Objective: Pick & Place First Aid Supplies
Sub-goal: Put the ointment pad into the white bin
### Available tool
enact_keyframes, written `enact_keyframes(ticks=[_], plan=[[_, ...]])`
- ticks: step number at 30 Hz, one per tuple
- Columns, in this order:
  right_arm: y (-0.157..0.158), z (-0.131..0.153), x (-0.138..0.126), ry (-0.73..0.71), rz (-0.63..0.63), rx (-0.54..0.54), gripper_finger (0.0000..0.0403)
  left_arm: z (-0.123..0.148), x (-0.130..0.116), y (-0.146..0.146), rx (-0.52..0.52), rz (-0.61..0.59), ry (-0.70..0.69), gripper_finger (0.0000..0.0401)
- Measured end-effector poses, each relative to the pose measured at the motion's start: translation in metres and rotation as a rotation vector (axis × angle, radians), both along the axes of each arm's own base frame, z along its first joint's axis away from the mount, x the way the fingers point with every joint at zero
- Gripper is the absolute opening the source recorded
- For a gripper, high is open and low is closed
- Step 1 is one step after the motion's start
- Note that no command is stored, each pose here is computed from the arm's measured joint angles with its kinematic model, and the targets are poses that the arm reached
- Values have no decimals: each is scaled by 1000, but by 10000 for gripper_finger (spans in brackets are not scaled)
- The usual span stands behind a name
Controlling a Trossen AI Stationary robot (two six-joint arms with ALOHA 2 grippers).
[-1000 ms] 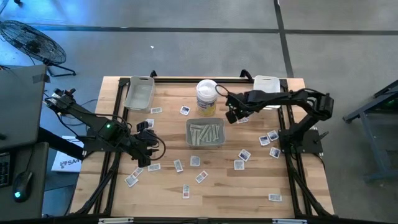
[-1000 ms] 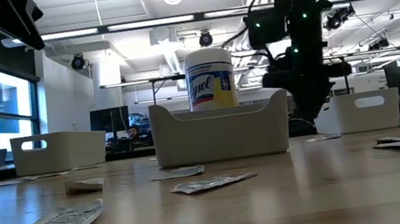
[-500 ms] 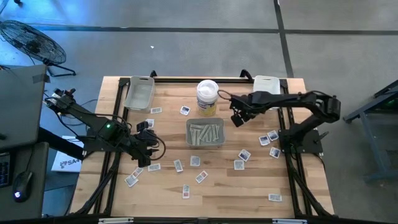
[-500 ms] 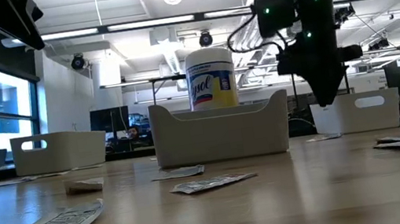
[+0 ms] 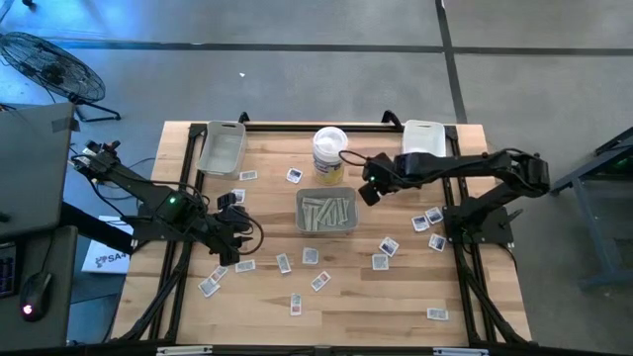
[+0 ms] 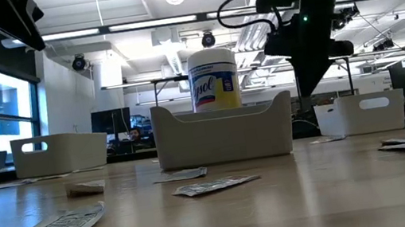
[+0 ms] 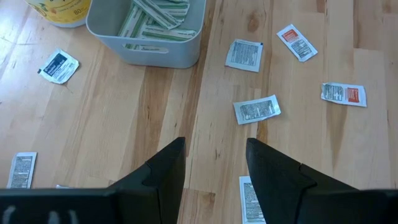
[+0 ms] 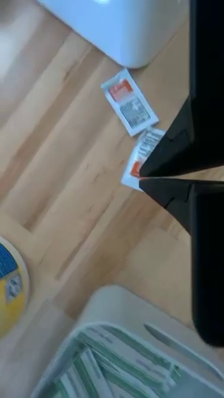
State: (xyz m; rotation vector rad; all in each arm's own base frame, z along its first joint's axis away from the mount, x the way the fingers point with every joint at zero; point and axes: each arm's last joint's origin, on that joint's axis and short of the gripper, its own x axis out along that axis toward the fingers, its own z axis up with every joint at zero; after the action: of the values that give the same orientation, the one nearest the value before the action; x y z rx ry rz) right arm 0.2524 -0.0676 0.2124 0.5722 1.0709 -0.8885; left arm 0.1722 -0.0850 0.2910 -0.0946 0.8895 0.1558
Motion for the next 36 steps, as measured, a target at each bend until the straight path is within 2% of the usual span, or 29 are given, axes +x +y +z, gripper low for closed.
enact_keyframes(ticks=[7,11,17,22,30,36], plan=[[-23,0,1,-39,-50,-59,2,0,0,0,0,0,0,166],[-27,-3,1,5,-56,-127,4,0,0,0,0,0,0,166],[-24,-10,0,74,-24,-98,2,0,0,0,0,0,0,166],[-23,-11,3,47,-38,-130,1,0,0,0,0,0,0,166],[-20,-60,-16,-27,-80,-71,1,0,0,0,0,0,0,166],[-20,-78,-25,-73,-55,-52,1,0,0,0,0,0,0,166]])
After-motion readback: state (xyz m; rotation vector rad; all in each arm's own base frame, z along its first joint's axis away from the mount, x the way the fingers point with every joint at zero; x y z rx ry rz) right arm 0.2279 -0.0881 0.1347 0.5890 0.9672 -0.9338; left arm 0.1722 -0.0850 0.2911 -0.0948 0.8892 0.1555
